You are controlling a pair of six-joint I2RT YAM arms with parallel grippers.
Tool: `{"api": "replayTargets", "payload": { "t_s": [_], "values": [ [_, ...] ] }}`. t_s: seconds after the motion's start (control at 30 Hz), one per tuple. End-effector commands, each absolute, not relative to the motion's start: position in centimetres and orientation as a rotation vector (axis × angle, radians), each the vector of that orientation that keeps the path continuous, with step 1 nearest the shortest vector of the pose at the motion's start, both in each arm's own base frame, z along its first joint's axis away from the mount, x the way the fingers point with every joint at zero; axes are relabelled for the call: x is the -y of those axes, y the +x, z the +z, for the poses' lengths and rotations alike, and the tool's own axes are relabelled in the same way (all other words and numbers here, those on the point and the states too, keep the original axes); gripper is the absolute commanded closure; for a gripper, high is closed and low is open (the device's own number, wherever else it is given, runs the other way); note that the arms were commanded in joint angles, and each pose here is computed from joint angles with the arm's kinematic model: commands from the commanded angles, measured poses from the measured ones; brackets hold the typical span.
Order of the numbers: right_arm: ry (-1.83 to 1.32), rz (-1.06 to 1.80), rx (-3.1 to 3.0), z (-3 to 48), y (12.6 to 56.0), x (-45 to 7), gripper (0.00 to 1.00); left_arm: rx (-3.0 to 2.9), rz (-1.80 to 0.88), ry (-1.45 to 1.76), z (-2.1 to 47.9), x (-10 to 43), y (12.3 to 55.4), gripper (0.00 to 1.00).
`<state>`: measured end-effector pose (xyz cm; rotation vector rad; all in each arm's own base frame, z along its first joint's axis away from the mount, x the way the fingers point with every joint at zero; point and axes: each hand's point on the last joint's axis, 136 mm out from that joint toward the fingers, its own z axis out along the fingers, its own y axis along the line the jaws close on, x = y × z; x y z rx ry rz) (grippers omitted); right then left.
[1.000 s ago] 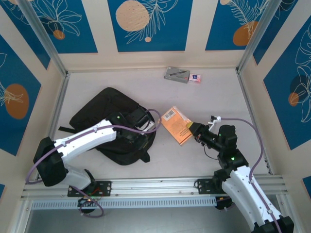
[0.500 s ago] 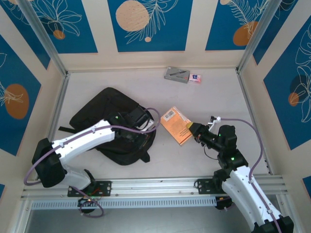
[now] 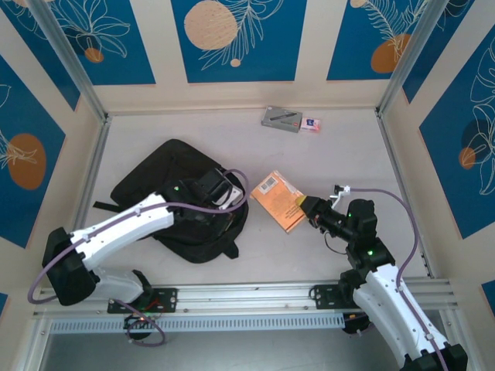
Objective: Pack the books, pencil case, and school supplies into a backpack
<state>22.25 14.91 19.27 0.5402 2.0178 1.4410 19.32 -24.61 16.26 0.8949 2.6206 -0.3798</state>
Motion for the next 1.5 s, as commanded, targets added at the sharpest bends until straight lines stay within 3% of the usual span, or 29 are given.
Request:
{"api": "replayTargets", "payload": {
  "t_s": [0.0,0.37,0.6,0.63,0.77,0.87,0.97,1.1,1.2,1.27,1.33,1.4,1.43,1.47],
  "values": [
    [0.391,1.478,-1.951,22.8,21.9,-15.7,1.0,-2.567,-0.358,0.82,18.7,23.2,20.2,1.0],
    [0.297,1.603,-2.047,24.0,21.3,-19.4,1.0,-2.404,-0.327,0.571,24.3,18.9,21.4,1.0],
    [0.233,1.738,-2.116,24.3,20.3,-24.2,1.0,-2.395,-0.378,0.532,24.1,18.8,21.1,1.0],
    [0.227,1.752,-2.126,24.2,20.2,-24.9,1.0,-2.406,-0.388,0.538,23.8,19.0,21.1,0.96],
    [0.212,1.767,-2.15,24.1,20.3,-26.7,1.0,-2.446,-0.396,0.548,22.8,19.6,21.0,0.59],
    [0.209,1.775,-2.145,24.2,20.4,-27.2,1.0,-2.439,-0.357,0.533,22.9,19.1,21.4,0.42],
    [0.21,1.772,-2.143,24.2,20.4,-27.3,1.0,-2.441,-0.322,0.537,22.7,18.7,21.6,0.33],
    [0.213,1.772,-2.14,24.2,20.3,-27.3,1.0,-2.465,-0.291,0.559,21.5,19.1,22.0,0.3],
    [0.212,1.775,-2.135,24.3,20.3,-27.3,1.0,-2.489,-0.264,0.574,20.3,19.5,22.7,0.31],
    [0.205,1.778,-2.133,24.4,20.2,-27.3,1.0,-2.507,-0.248,0.584,19.5,19.9,23.1,0.38],
    [0.202,1.775,-2.135,24.5,20.0,-27.3,1.0,-2.514,-0.256,0.591,19.2,20.3,23.4,0.58],
    [0.197,1.756,-2.147,24.2,19.8,-27.1,1.0,-2.502,-0.277,0.588,19.6,20.7,23.7,0.89],
    [0.2,1.743,-2.154,24.0,19.8,-27.0,1.0,-2.489,-0.28,0.584,20.1,20.7,23.8,0.99],
    [0.201,1.728,-2.162,23.9,19.7,-26.8,1.0,-2.472,-0.275,0.574,20.9,20.4,24.0,1.0]
  ]
}}
